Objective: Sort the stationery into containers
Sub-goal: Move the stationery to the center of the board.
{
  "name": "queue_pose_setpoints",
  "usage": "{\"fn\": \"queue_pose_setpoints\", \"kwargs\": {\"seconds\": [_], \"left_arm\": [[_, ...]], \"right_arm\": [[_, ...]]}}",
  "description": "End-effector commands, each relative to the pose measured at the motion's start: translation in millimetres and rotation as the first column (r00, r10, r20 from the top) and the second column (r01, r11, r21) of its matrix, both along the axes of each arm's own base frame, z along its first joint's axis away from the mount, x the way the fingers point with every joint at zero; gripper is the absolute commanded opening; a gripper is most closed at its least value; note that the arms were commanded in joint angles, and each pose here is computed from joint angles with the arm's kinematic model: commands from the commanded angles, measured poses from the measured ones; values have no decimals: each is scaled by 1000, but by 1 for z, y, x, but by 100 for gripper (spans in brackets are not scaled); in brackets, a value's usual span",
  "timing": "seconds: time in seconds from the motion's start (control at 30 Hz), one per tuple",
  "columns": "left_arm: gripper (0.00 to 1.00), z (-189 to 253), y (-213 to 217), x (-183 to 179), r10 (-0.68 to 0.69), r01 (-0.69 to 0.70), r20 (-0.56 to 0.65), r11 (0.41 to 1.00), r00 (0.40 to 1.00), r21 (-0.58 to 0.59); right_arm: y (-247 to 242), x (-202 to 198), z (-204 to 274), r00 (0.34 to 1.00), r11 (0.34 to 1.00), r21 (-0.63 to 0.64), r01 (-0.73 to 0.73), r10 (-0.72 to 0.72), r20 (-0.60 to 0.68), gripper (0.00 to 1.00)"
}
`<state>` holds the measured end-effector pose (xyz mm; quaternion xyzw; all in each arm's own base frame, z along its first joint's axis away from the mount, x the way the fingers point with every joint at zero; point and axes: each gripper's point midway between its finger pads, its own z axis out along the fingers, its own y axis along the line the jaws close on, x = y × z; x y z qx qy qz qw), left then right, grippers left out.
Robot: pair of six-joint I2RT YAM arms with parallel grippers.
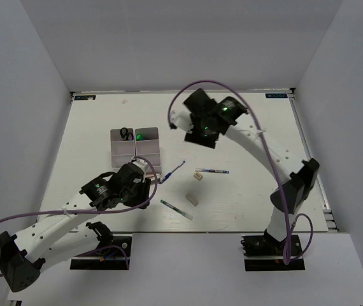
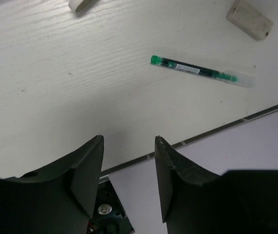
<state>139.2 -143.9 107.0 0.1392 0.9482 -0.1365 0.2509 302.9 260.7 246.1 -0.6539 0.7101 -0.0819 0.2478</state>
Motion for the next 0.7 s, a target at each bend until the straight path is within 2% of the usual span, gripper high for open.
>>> {"fn": "queue_pose_setpoints", "kwargs": {"seconds": [0.0, 0.03, 0.07, 0.1, 0.13, 0.17, 0.2, 0.23, 0.3, 0.43, 0.53, 0.67], "left_arm": [[57, 7, -9, 18, 144, -143, 80, 989, 986, -27], [57, 2, -9, 20, 237, -234, 69, 971, 969, -44], [56, -2, -8, 24, 312, -309, 85, 950, 946, -44], [56, -4, -8, 26, 361, -358, 83, 932, 929, -52], [56, -9, -12, 26, 422, -418, 59, 905, 904, -72], [57, -11, -21, 24, 436, -431, 47, 898, 899, -89], [57, -9, -23, 32, 464, -455, 83, 884, 882, -105], [63, -18, -27, 31, 456, -452, 93, 890, 885, -64], [68, -7, -37, 45, 473, -466, 153, 881, 868, -83], [71, -12, -54, 62, 465, -474, 198, 881, 863, -2], [73, -20, -61, 70, 452, -465, 227, 885, 862, 1], [72, -25, -64, 74, 416, -435, 254, 900, 873, 22]], "right_arm": [[-46, -61, -2, 933, 976, 142, 162, -105, -343, 47], [-54, -79, -31, 892, 977, 118, 180, -111, -439, 40], [-51, -57, -33, 911, 955, 202, 215, -123, -393, 31], [-59, -65, -18, 928, 936, 268, 226, -123, -353, 31], [-66, -78, -58, 897, 942, 225, 248, -136, -420, 34], [-64, -75, -61, 904, 933, 257, 251, -131, -406, 40], [-74, -83, -66, 894, 918, 269, 293, -163, -416, 55], [-76, -85, -70, 888, 909, 281, 308, -169, -427, 61], [-81, -87, -84, 873, 877, 317, 361, -197, -447, 71], [-86, -89, -84, 879, 815, 422, 397, -205, -431, 72], [-91, -95, -98, 860, 796, 428, 428, -211, -465, 72], [-94, -97, -102, 856, 775, 453, 441, -211, -473, 72]]}}
